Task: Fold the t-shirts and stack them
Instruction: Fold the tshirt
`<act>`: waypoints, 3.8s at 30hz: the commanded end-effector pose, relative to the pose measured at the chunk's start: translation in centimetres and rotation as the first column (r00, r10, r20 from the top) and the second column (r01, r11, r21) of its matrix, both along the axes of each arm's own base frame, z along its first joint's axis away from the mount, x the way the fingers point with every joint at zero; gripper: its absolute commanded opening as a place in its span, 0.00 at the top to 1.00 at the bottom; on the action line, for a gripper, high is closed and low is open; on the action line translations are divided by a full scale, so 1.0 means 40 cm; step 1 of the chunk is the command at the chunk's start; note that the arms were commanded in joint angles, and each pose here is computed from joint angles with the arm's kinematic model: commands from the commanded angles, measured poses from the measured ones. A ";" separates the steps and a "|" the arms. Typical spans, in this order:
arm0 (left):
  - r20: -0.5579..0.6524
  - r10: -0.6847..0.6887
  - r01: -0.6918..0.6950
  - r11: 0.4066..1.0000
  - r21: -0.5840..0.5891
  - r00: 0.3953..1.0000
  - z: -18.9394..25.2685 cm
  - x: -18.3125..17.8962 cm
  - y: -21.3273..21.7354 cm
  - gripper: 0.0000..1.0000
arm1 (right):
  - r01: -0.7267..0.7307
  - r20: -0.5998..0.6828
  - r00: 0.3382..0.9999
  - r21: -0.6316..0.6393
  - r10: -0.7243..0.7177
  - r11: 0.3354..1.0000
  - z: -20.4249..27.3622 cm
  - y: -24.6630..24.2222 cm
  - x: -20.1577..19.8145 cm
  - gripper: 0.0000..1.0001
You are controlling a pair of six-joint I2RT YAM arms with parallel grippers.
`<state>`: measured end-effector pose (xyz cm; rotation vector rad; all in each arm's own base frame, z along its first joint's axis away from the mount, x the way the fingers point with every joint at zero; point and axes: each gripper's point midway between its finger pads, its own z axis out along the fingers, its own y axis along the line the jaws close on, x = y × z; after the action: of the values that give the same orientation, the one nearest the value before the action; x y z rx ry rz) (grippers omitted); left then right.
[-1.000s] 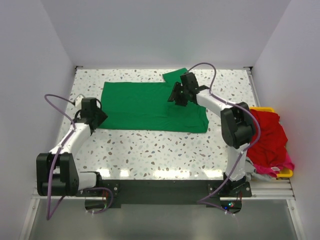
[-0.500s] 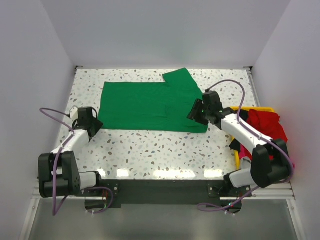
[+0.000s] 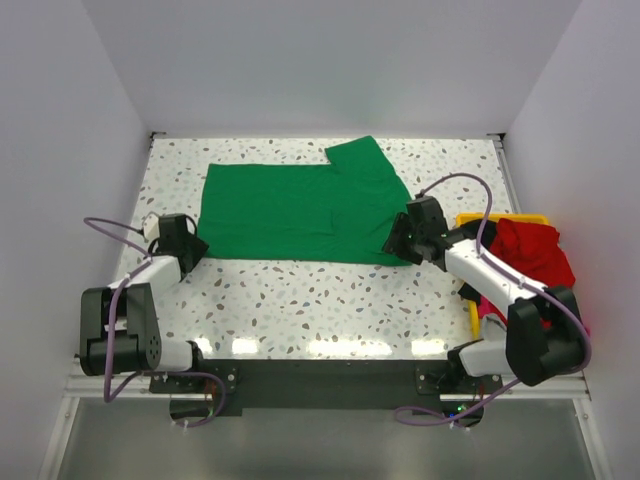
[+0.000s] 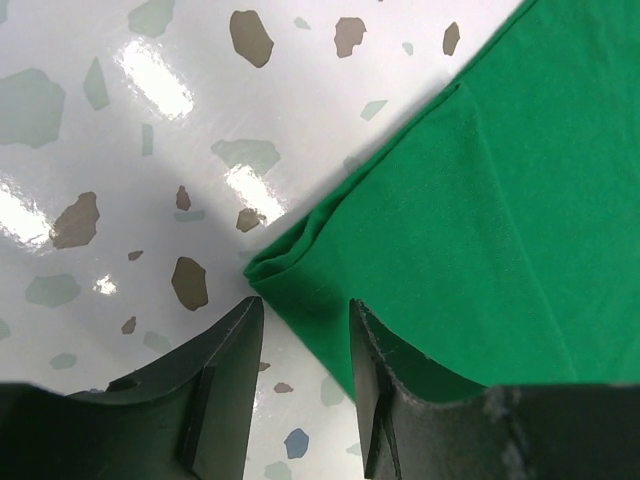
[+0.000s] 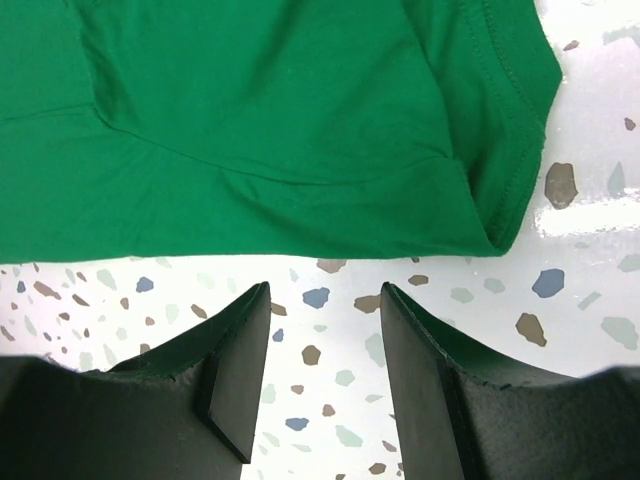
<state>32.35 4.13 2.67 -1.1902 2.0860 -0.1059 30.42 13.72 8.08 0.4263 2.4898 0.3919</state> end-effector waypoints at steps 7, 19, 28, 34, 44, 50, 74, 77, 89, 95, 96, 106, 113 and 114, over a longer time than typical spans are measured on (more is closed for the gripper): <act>-0.048 0.088 -0.086 0.995 0.042 0.995 -0.021 -0.015 0.042 0.56 | 0.050 0.009 0.999 -0.053 -0.049 0.997 -0.024 -0.042 0.000 0.48; -0.072 0.075 -0.072 0.997 0.036 0.995 -0.049 -0.014 0.036 0.67 | 0.090 -0.019 0.996 -0.089 -0.092 0.992 -0.076 -0.079 0.006 0.50; -0.058 0.048 -0.047 0.999 0.026 0.997 -0.047 0.001 0.028 0.85 | 0.110 -0.056 0.991 -0.123 -0.117 0.986 -0.136 -0.106 -0.007 0.50; -0.058 0.041 -0.040 0.999 0.020 0.997 -0.047 0.001 0.024 0.92 | 0.124 -0.058 0.989 -0.126 -0.132 0.984 -0.163 -0.108 0.003 0.50; -0.067 0.040 -0.038 0.999 0.029 0.997 -0.046 -0.006 0.028 1.00 | 0.169 -0.006 0.985 -0.140 -0.171 0.976 -0.155 -0.123 0.027 0.61; -0.074 0.049 -0.046 0.998 0.036 0.996 -0.039 -0.012 0.031 1.00 | 0.164 -0.042 0.984 -0.149 -0.172 0.975 -0.178 -0.126 0.006 0.93; -0.055 0.248 -0.242 0.966 0.089 0.967 0.026 -0.218 0.070 1.00 | 0.036 -0.135 0.990 0.062 -0.027 0.997 -0.084 -0.062 -0.184 1.00; -0.042 0.272 -0.267 0.959 0.100 0.961 0.036 -0.242 0.077 1.00 | 0.040 -0.141 0.990 0.067 -0.030 0.997 -0.078 -0.070 -0.217 1.00; -0.036 0.352 -0.345 0.930 0.129 0.935 0.052 -0.304 0.099 0.82 | 0.027 -0.138 0.990 0.080 -0.016 0.996 -0.039 -0.089 -0.299 0.86; 0.019 0.372 -0.370 0.915 0.160 0.928 0.119 -0.298 0.120 0.43 | -0.011 -0.083 0.996 0.115 0.021 0.993 -0.002 -0.070 -0.281 0.53; 0.047 0.352 -0.355 0.920 0.168 0.935 0.150 -0.281 0.123 0.39 | -0.021 -0.057 0.998 0.119 0.028 0.993 0.020 -0.064 -0.265 0.50; 0.146 0.056 -0.083 0.979 0.184 0.988 0.302 0.016 0.090 0.38 | -0.143 0.198 0.971 0.027 0.135 0.989 0.195 0.018 0.096 0.47; 0.007 -0.058 0.055 0.975 0.213 0.998 0.250 0.212 0.075 0.44 | -0.127 0.302 0.943 -0.065 0.141 0.990 0.196 0.062 0.383 0.49; 0.023 -0.073 0.066 0.971 0.228 0.997 0.274 0.247 0.076 0.44 | -0.093 0.347 0.930 -0.092 0.119 0.991 0.233 0.056 0.435 0.49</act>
<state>38.41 7.40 11.26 -1.0943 2.0668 0.1007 41.93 16.27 14.39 0.2110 2.3383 0.4689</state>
